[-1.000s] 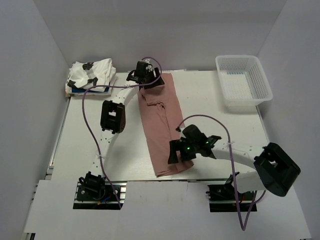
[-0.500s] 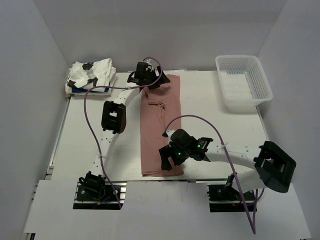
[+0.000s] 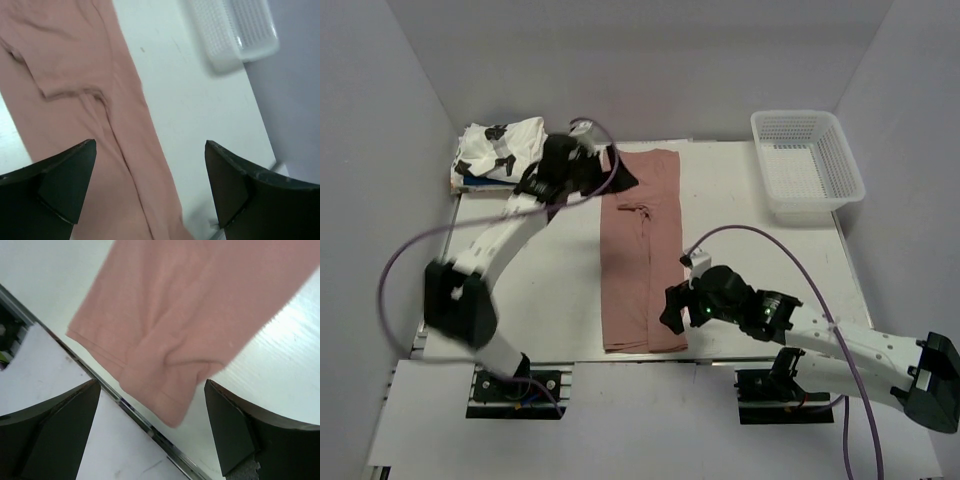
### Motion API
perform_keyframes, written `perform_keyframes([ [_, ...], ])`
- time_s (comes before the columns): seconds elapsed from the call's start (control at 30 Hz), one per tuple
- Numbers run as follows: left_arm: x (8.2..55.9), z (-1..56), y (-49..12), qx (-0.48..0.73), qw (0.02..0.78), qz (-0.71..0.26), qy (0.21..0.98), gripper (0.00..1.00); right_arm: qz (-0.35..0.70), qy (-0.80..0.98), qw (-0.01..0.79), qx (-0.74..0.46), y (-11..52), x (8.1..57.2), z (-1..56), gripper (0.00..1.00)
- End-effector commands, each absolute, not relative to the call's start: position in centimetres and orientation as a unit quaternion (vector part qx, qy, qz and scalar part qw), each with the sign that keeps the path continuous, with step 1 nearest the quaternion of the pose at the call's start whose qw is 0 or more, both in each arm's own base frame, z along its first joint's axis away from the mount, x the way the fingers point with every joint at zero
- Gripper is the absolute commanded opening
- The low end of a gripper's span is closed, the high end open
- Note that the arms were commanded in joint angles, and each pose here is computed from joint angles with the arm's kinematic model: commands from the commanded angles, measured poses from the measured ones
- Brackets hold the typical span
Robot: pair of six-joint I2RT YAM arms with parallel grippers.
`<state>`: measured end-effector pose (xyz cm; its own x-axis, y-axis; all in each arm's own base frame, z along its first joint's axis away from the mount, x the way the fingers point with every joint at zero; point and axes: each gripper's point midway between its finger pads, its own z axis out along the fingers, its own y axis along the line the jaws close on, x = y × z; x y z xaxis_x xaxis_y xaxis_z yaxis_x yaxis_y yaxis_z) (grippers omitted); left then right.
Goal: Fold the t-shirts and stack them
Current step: Rotate the tshirt 90 degrees, then grab the bottom of the folded rectangular tshirt with both arms
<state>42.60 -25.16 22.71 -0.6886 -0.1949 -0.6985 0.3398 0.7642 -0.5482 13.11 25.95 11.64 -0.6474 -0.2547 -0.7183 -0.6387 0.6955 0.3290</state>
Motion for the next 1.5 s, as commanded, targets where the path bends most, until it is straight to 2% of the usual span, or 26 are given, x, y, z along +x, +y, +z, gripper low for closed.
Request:
perform_keyframes([
  [0.0,35.0,20.1,-23.5,0.033,0.380,-0.346,0.858,0.99,0.276,0.876,0.325,-0.225,24.3,12.9,10.2,0.90],
  [0.07,30.3,20.2,-23.0,0.019,0.364,-0.365,0.857,0.99,0.279,0.879,0.312,-0.229,24.2,12.3,9.7,0.90],
  [0.17,22.2,11.9,-21.6,-0.007,0.248,-0.352,0.902,0.99,0.256,0.894,0.277,-0.242,23.5,11.5,7.7,0.90],
  [0.33,14.0,8.9,-20.9,-0.013,0.156,-0.375,0.914,0.99,0.221,0.918,0.226,-0.238,22.6,10.6,4.9,0.90],
  [0.5,10.2,4.6,-19.7,-0.033,0.089,-0.342,0.935,0.99,0.243,0.922,0.197,-0.229,23.2,9.5,3.5,0.90],
  [0.6,9.3,3.6,-19.9,-0.031,0.063,-0.337,0.939,0.91,0.245,0.924,0.188,-0.224,23.2,9.2,3.1,0.87],
  [0.63,8.9,3.6,-20.0,-0.024,0.061,-0.338,0.939,0.87,0.253,0.924,0.170,-0.229,23.3,8.5,2.7,0.85],
  [0.67,8.4,3.1,-19.9,-0.024,0.049,-0.332,0.942,0.78,0.255,0.926,0.161,-0.229,23.2,8.1,2.4,0.84],
  [0.8,8.6,2.0,-20.1,-0.018,0.056,-0.322,0.945,0.75,0.258,0.927,0.145,-0.231,23.3,7.6,1.7,0.82],
  [0.93,9.5,2.3,-21.5,-0.005,0.063,-0.332,0.941,0.61,0.257,0.927,0.134,-0.239,23.6,7.4,1.5,0.69],
  [1.03,9.5,1.9,-21.7,-0.001,0.060,-0.331,0.942,0.21,0.258,0.926,0.140,-0.236,24.0,7.8,1.6,0.43],
  [1.07,9.9,2.3,-22.1,0.003,0.070,-0.331,0.941,0.07,0.251,0.928,0.147,-0.234,24.1,8.3,1.6,0.31],
  [1.1,10.5,2.4,-21.8,0.002,0.082,-0.317,0.945,0.00,0.252,0.926,0.155,-0.234,24.4,8.7,2.0,0.24],
  [1.17,11.6,3.6,-22.3,0.007,0.100,-0.316,0.944,0.00,0.243,0.927,0.161,-0.235,24.3,9.0,2.3,0.15],
  [1.2,12.0,4.2,-22.5,0.008,0.111,-0.320,0.941,0.00,0.244,0.926,0.172,-0.232,24.6,9.5,2.8,0.06],
  [1.23,12.4,4.9,-22.7,0.015,0.123,-0.329,0.936,0.00,0.249,0.921,0.185,-0.236,25.1,9.9,3.5,0.01],
  [1.47,15.8,7.6,-24.1,0.017,0.173,-0.331,0.927,0.00,0.216,0.914,0.281,-0.197,25.6,14.4,6.9,0.00],
])
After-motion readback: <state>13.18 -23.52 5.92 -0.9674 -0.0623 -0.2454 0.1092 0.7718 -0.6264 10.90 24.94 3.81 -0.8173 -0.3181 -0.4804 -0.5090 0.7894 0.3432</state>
